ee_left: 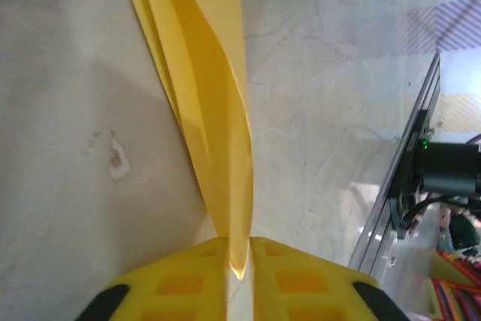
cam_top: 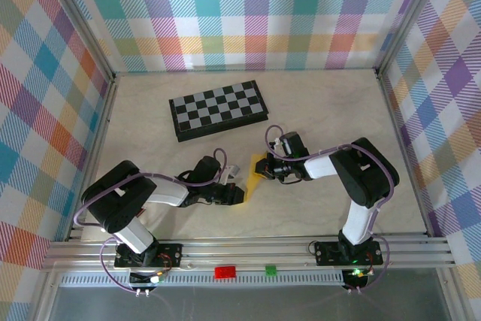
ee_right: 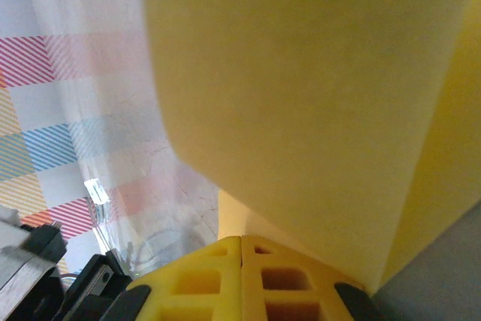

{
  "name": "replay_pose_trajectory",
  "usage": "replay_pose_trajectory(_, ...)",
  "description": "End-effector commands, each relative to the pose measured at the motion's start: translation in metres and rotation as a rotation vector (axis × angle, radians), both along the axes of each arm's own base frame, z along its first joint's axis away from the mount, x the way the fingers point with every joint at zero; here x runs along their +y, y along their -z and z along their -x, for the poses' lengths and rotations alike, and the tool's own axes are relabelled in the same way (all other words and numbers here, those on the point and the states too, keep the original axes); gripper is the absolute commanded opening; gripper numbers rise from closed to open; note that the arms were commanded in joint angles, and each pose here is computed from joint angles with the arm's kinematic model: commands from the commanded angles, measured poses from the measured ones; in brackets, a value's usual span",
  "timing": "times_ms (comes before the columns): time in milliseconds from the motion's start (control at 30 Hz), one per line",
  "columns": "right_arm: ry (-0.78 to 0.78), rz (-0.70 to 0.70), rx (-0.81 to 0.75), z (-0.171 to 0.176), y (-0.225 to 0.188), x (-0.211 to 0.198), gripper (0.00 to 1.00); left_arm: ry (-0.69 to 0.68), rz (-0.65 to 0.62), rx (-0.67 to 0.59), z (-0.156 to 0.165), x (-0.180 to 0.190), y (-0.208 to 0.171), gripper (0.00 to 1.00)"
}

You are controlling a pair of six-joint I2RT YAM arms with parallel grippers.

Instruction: Fold a paper plane with a square sheet of paper (pick it up from the middle)

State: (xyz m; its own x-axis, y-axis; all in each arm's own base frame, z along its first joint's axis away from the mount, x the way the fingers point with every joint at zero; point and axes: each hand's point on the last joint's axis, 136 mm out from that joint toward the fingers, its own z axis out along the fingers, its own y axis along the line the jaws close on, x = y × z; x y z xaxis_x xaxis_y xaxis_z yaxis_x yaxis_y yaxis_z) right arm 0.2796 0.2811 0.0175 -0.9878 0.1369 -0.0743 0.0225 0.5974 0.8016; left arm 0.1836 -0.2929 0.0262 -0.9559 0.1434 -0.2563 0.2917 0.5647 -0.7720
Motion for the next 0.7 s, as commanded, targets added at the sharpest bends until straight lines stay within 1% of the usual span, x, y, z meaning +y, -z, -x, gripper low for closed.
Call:
replay_pose_trajectory(0,0.072,0.151,0.093,0.011,0.038,-0.027,0.04,0.000,-0.057,0.047,0.017,0.017,0.007,0.18)
replay_pose_trajectory(67,0.073,0.148,0.094,0.011,0.037,-0.026,0.04,-0.020,-0.054,0.008,0.011,0.017,-0.003,0.21)
replay_pose_trajectory(133,0.074,0.148,0.095,0.011,0.037,-0.026,0.04,-0.033,-0.041,-0.033,0.002,0.013,-0.019,0.21)
replay_pose_trajectory(167,0.075,0.149,0.095,0.011,0.038,-0.027,0.04,-0.035,-0.035,-0.048,-0.003,0.010,-0.025,0.19)
replay_pose_trajectory(267,0.076,0.151,0.099,0.012,0.039,-0.027,0.04,-0.026,-0.005,-0.086,-0.015,-0.002,-0.044,0.06)
replay_pose_trajectory(367,0.078,0.154,0.101,0.012,0.040,-0.027,0.04,-0.008,0.040,-0.097,-0.027,-0.018,-0.058,0.01)
replay_pose_trajectory(500,0.080,0.150,0.106,0.012,0.040,-0.027,0.04,0.037,0.049,-0.087,-0.032,-0.038,-0.058,0.00)
replay_pose_trajectory(667,0.079,0.150,0.109,0.013,0.041,-0.027,0.04,0.055,0.009,-0.060,-0.038,-0.048,-0.039,0.00)
